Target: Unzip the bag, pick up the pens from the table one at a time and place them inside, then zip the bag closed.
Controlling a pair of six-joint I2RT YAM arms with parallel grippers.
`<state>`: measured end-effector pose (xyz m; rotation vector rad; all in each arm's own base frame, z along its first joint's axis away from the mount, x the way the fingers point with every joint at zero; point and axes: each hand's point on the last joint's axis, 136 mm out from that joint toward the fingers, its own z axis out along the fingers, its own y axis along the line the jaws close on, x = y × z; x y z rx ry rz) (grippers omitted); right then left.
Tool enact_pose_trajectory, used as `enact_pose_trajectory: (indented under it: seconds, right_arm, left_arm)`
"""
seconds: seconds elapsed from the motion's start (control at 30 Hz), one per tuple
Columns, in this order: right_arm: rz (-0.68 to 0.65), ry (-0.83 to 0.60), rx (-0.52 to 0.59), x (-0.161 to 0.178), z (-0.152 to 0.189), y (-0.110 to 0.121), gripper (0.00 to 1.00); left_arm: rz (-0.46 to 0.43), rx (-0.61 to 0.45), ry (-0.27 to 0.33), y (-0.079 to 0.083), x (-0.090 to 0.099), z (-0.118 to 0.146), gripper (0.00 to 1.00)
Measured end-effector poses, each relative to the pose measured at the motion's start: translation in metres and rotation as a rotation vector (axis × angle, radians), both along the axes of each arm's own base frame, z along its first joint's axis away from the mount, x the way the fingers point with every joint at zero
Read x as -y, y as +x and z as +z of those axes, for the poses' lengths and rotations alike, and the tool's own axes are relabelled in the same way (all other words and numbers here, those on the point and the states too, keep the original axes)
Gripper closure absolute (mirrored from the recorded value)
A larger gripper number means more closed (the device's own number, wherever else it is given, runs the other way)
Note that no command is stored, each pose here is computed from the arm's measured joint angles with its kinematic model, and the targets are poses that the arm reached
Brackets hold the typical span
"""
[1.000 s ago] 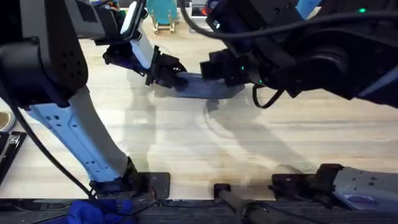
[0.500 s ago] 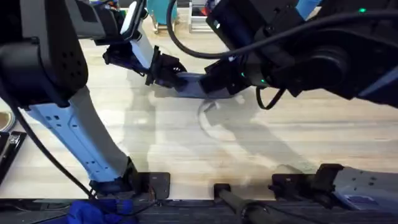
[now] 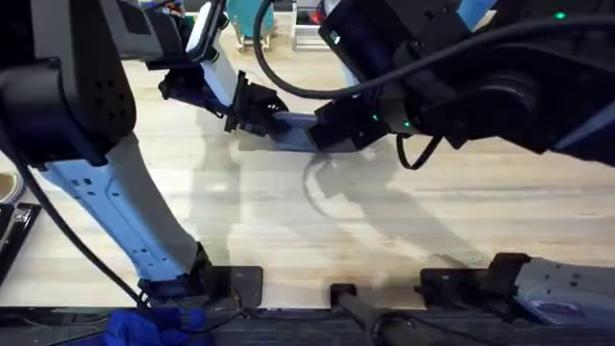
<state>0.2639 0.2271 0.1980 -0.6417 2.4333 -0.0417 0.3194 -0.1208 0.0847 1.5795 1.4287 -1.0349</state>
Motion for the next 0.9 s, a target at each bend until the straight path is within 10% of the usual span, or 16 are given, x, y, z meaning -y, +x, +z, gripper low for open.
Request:
enact_pose_trajectory:
  seconds: [0.33, 0.53, 0.9]
  right_arm:
    - [-0.004, -0.001, -0.001, 0.0013, -0.0002, 0.0007, 0.007]
    - [-0.004, -0.001, -0.001, 0.0013, -0.0001, 0.0006, 0.007]
    - [-0.003, -0.015, -0.014, 0.0041, -0.0023, -0.0020, 0.007]
  left_arm:
    - [0.000, -0.004, -0.001, -0.0006, 0.0001, 0.0002, 0.879]
    - [0.002, -0.009, -0.006, -0.0010, 0.0005, 0.0012, 0.029]
    - [0.002, -0.011, -0.006, -0.0012, 0.0005, 0.0013, 0.006]
